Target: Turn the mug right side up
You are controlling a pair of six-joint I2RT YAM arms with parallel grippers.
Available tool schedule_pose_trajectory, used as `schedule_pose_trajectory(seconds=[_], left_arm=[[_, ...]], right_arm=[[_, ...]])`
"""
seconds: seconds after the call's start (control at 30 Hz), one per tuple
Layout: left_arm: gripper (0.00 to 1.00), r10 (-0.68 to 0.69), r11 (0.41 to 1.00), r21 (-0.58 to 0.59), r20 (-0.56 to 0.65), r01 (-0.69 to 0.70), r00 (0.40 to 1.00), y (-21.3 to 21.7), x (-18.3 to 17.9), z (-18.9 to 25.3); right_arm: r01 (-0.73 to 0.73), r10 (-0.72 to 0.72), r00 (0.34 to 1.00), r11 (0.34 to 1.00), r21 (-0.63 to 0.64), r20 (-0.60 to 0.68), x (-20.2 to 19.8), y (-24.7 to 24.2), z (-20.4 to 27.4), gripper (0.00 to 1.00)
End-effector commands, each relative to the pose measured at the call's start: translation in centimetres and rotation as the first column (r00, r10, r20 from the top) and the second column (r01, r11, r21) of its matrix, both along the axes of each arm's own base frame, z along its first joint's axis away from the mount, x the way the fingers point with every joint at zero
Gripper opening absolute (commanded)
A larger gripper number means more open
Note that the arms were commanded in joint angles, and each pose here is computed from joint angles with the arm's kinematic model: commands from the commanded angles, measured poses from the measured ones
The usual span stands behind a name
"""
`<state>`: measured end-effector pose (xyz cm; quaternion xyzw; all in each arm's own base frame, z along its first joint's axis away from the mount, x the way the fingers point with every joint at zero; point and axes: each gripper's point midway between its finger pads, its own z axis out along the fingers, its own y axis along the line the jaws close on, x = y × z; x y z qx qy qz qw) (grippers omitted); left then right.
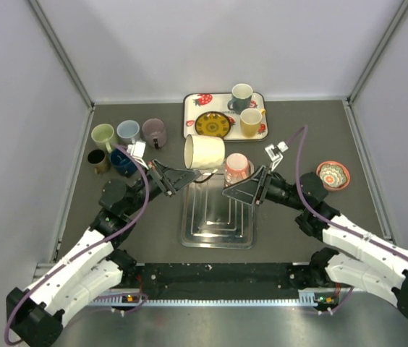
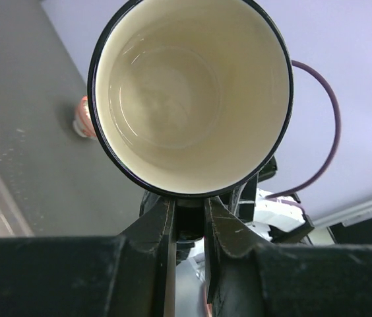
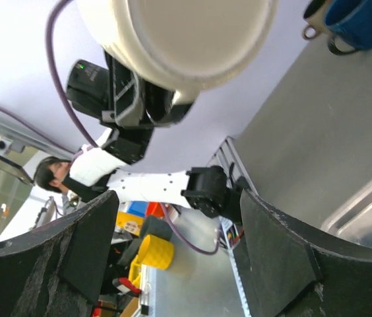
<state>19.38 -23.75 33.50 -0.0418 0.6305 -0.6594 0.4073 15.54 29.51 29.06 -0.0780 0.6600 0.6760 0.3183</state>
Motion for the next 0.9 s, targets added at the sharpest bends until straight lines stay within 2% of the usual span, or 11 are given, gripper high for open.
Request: schedule_pose_trajectory(seconds=[0.0,0.4,0.73,0.8,0.87], left_arm=[[0.00,-0.023,0.983,-0.175,0.173,0.054,0.985,-0.1,-1.8,5.9],[0.00,-0.079,0.984,-0.152,0.129,0.098,0.989,-2.4,-2.1,4.7],[0.00,-0.110,0.984,-0.130,0.103,0.123,0.989,-3.2,-2.4,3.6],[0.00,-0.125,0.983,-0.124,0.104,0.137,0.987,-3.5,-2.7,3.7],[0.00,-0.132,0.982,-0.121,0.102,0.144,0.986,-3.6,-2.7,3.5]], right_arm=[[-0.042,0.018,0.991,0.984,0.174,0.135,-0.6,0.1,5.4,0.74],[0.001,-0.035,0.988,0.975,0.222,0.150,1.8,1.2,6.5,0.65],[-0.022,-0.015,0.990,0.965,0.261,0.138,2.2,1.9,7.8,0.56],[-0.025,-0.012,0.991,0.962,0.272,0.134,2.2,1.9,8.0,0.51],[-0.028,-0.008,0.992,0.957,0.289,0.124,2.3,2.0,8.2,0.42]])
